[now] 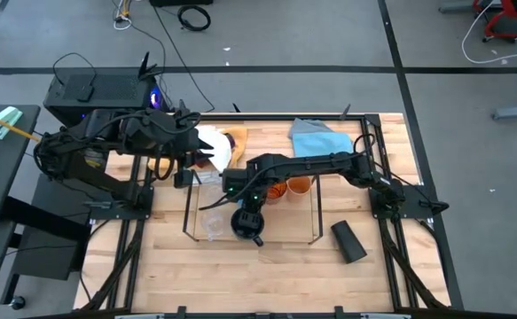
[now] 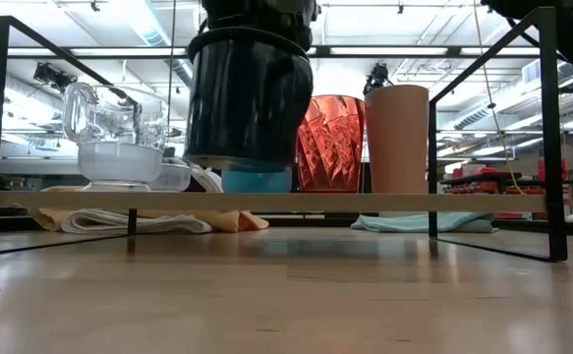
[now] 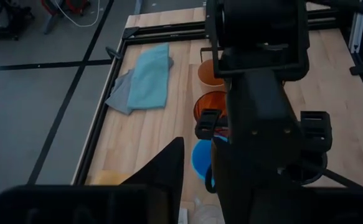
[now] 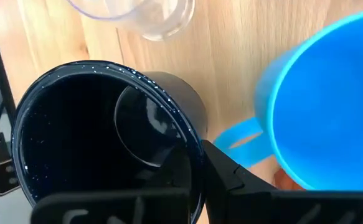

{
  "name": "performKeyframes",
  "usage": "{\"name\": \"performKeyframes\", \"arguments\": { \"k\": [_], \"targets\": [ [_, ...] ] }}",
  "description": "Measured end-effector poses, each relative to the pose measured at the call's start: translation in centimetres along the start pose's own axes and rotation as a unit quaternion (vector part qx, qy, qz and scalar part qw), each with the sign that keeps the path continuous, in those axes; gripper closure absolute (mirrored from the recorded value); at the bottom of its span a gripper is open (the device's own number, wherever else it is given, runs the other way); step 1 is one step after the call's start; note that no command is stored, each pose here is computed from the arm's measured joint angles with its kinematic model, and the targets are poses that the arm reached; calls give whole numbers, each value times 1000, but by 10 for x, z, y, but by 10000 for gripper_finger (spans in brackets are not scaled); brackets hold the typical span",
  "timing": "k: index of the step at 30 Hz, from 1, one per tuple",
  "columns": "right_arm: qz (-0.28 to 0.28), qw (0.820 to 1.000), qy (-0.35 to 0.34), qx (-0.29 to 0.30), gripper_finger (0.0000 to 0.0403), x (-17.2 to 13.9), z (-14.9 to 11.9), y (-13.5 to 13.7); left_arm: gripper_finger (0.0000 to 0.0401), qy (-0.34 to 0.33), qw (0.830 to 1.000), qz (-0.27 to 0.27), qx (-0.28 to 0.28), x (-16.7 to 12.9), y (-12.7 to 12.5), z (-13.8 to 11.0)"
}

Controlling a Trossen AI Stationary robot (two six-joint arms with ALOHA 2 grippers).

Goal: Stack small to large cups/mugs on shelf
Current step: Put the dark blue mug on the shelf

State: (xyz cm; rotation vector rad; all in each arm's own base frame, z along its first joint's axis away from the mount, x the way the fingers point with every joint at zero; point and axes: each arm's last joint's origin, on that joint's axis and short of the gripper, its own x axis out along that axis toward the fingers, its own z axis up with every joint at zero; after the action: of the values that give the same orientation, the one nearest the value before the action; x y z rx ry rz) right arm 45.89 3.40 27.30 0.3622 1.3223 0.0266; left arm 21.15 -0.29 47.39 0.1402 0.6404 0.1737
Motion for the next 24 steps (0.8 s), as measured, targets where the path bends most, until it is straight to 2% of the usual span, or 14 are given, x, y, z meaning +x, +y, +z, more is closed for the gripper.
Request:
{"name": "performKeyframes", "arguments": {
  "k": [9, 24],
  "targets": [
    [-25, 1000, -14, 2, 388, 2, 2, -1, 318, 0, 1000, 0, 0, 0, 0, 0],
    [-26, 1000, -14, 3, 388, 2, 2, -1, 317, 0, 1000, 0, -2, 0, 0, 0]
  ]
}}
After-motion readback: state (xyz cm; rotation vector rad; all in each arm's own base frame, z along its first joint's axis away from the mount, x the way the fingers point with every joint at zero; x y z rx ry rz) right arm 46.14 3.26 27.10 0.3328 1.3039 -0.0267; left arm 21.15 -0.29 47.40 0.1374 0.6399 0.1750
